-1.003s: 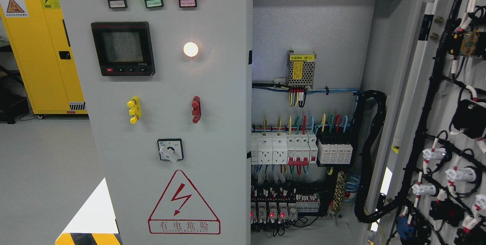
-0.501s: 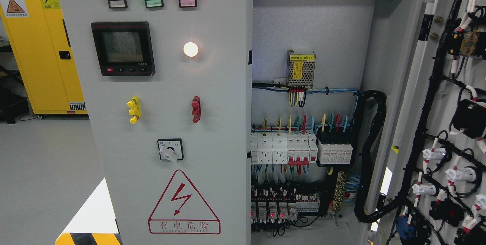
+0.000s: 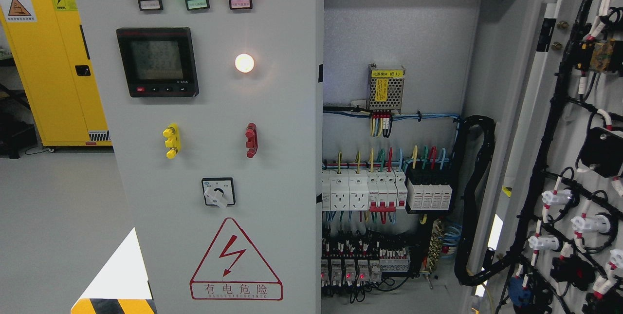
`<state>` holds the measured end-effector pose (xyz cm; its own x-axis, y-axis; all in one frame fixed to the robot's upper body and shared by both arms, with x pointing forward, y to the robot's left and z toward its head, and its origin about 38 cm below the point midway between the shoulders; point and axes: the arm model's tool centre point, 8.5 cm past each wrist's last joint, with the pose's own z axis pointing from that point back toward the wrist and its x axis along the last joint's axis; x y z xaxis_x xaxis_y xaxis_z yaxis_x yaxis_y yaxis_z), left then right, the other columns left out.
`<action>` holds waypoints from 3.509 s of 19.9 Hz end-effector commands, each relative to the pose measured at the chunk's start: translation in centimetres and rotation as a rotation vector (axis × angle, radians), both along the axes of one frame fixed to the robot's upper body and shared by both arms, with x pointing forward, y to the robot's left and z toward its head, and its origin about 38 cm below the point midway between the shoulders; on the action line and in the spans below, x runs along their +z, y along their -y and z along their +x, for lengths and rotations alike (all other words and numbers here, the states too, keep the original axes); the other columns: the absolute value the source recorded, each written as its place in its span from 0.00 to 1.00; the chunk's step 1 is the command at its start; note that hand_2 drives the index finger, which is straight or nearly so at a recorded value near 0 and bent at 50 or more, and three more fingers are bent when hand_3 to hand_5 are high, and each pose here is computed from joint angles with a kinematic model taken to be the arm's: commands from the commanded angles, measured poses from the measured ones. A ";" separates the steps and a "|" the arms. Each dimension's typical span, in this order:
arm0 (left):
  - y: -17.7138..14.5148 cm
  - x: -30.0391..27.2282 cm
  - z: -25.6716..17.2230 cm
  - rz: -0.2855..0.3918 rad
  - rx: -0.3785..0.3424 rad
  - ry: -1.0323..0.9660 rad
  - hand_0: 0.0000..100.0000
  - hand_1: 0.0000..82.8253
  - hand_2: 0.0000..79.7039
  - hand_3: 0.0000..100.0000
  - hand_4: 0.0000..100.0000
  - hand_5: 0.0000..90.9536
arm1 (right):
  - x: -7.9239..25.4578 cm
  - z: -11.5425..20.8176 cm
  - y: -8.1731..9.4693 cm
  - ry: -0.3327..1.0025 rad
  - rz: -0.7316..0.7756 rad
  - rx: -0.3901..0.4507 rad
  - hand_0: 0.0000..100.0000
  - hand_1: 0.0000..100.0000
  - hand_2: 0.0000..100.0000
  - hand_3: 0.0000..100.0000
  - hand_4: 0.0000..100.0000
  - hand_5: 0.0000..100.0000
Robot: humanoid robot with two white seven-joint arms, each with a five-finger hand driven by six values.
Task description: Open door with both hands
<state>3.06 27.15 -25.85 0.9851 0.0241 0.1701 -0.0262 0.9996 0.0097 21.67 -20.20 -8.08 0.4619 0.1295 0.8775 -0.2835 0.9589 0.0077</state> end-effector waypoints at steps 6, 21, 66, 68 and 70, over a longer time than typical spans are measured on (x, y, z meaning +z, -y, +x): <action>1.9 -0.1 0.6 -0.032 0.005 0.010 0.00 0.00 0.00 0.02 0.00 0.00 | 21.9 3.1 -5.1 0.725 0.214 0.119 0.22 0.00 0.00 0.00 0.00 0.00; 1.9 0.0 1.8 -0.030 0.003 0.028 0.00 0.00 0.00 0.02 0.00 0.00 | 29.8 9.3 -6.1 1.041 0.227 0.171 0.22 0.00 0.00 0.00 0.00 0.00; 1.7 0.1 3.3 -0.028 0.001 0.050 0.00 0.00 0.00 0.01 0.00 0.00 | 37.8 28.2 -7.5 0.856 0.268 0.241 0.22 0.00 0.00 0.00 0.00 0.00; 1.5 0.1 3.3 -0.025 0.001 0.051 0.00 0.00 0.00 0.01 0.00 0.00 | 38.0 28.3 -7.5 0.857 0.268 0.252 0.22 0.00 0.00 0.00 0.00 0.00; 1.3 0.1 3.3 -0.022 0.001 0.050 0.00 0.00 0.00 0.01 0.00 0.00 | 38.1 28.4 -7.5 0.848 0.295 0.255 0.22 0.00 0.00 0.00 0.00 0.00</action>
<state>6.39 27.08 -25.60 0.9751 0.0281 0.2200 -0.0305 0.9995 0.0075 48.94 -12.44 30.73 -0.4058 -0.1235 0.9056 -0.4941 0.8632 -0.1037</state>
